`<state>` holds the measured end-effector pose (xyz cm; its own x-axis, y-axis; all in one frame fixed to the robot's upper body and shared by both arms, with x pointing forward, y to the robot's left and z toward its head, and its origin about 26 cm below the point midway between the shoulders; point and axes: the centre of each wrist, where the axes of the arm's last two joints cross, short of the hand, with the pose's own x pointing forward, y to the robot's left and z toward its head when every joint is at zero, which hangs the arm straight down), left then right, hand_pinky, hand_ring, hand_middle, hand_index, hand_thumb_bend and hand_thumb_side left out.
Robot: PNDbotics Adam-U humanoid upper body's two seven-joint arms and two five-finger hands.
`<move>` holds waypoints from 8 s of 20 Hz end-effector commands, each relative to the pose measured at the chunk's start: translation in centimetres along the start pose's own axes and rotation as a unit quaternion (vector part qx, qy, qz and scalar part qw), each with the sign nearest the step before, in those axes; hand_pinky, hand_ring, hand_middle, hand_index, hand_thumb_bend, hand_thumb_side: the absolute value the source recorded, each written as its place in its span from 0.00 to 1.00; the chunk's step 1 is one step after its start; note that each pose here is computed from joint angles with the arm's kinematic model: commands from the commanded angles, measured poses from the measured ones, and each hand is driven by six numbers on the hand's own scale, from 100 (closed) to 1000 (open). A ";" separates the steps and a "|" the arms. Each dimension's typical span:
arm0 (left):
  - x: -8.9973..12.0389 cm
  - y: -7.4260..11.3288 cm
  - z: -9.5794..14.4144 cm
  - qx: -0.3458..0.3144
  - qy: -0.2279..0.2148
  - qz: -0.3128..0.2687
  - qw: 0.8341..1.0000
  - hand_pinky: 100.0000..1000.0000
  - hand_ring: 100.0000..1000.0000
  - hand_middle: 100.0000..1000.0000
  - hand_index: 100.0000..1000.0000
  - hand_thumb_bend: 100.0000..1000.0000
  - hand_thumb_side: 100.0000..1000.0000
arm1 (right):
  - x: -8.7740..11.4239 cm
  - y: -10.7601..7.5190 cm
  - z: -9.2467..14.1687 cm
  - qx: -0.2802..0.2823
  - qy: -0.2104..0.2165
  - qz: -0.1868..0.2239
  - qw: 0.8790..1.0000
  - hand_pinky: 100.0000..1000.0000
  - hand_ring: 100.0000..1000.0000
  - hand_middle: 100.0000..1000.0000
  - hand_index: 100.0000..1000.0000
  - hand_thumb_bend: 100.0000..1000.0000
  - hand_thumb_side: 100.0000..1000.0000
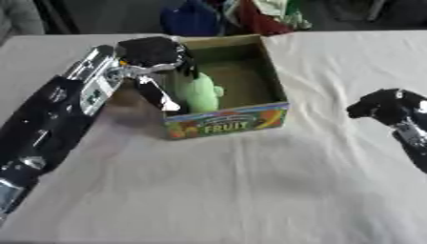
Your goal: Pick up objects on the table and place them in the box.
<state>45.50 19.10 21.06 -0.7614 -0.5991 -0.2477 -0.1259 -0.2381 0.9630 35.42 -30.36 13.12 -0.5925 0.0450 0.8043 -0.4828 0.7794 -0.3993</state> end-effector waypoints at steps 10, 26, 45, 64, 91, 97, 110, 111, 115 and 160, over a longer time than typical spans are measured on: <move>0.0 2.9 0.8 0.067 0.008 -0.009 0.998 0.65 0.59 0.60 0.79 0.82 0.75 | 0.6 -0.5 -0.3 0.001 -0.007 0.010 1.000 0.69 0.69 0.57 0.70 0.00 0.57; -2.6 8.2 9.8 0.136 0.089 0.007 0.987 0.62 0.53 0.52 0.74 0.60 0.48 | 0.7 -1.1 0.1 -0.006 -0.001 0.018 1.000 0.69 0.69 0.57 0.70 0.00 0.56; -8.5 0.0 13.4 -0.071 0.218 0.043 0.972 0.64 0.57 0.55 0.75 0.50 0.41 | 0.8 -1.2 0.1 -0.007 -0.002 0.020 1.000 0.69 0.69 0.57 0.70 0.00 0.57; -9.1 -3.6 12.9 -0.099 0.240 0.049 0.965 0.63 0.55 0.53 0.73 0.44 0.33 | 0.7 -1.1 0.1 -0.009 -0.003 0.019 1.000 0.69 0.69 0.57 0.70 0.00 0.57; -8.0 3.8 12.1 0.039 0.191 0.037 0.980 0.54 0.43 0.36 0.55 0.09 0.12 | 0.6 -1.1 0.1 -0.006 -0.004 0.019 1.000 0.70 0.69 0.57 0.70 0.00 0.56; -7.2 5.7 9.0 0.069 0.168 0.022 0.983 0.54 0.43 0.37 0.56 0.09 0.15 | 0.6 -0.7 -0.4 0.006 -0.009 0.012 1.000 0.69 0.69 0.57 0.70 0.00 0.56; -5.3 4.9 2.4 0.128 0.166 -0.023 0.978 0.56 0.46 0.40 0.60 0.12 0.20 | 0.6 1.0 -2.5 0.058 -0.029 -0.007 0.998 0.69 0.69 0.56 0.70 0.00 0.58; -5.2 4.6 2.0 0.131 0.166 -0.026 0.977 0.56 0.46 0.41 0.61 0.13 0.20 | 0.6 1.1 -2.7 0.062 -0.030 -0.008 0.998 0.69 0.69 0.56 0.70 0.00 0.58; -4.7 3.3 1.0 0.132 0.163 -0.041 0.977 0.57 0.47 0.42 0.62 0.17 0.23 | 0.7 1.5 -3.3 0.076 -0.037 -0.011 0.996 0.70 0.69 0.56 0.70 0.00 0.58; -10.6 1.6 13.4 0.063 0.325 0.010 0.943 0.61 0.53 0.52 0.72 0.37 0.29 | 0.0 0.6 -1.2 0.051 -0.005 0.002 0.999 0.69 0.69 0.56 0.70 0.00 0.60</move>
<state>45.14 33.71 25.21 -0.2694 -0.9469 -0.1754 -0.1994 -0.1234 0.9721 35.85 -28.45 12.66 -0.5851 0.0146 0.8108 -0.5607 0.7150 -0.4175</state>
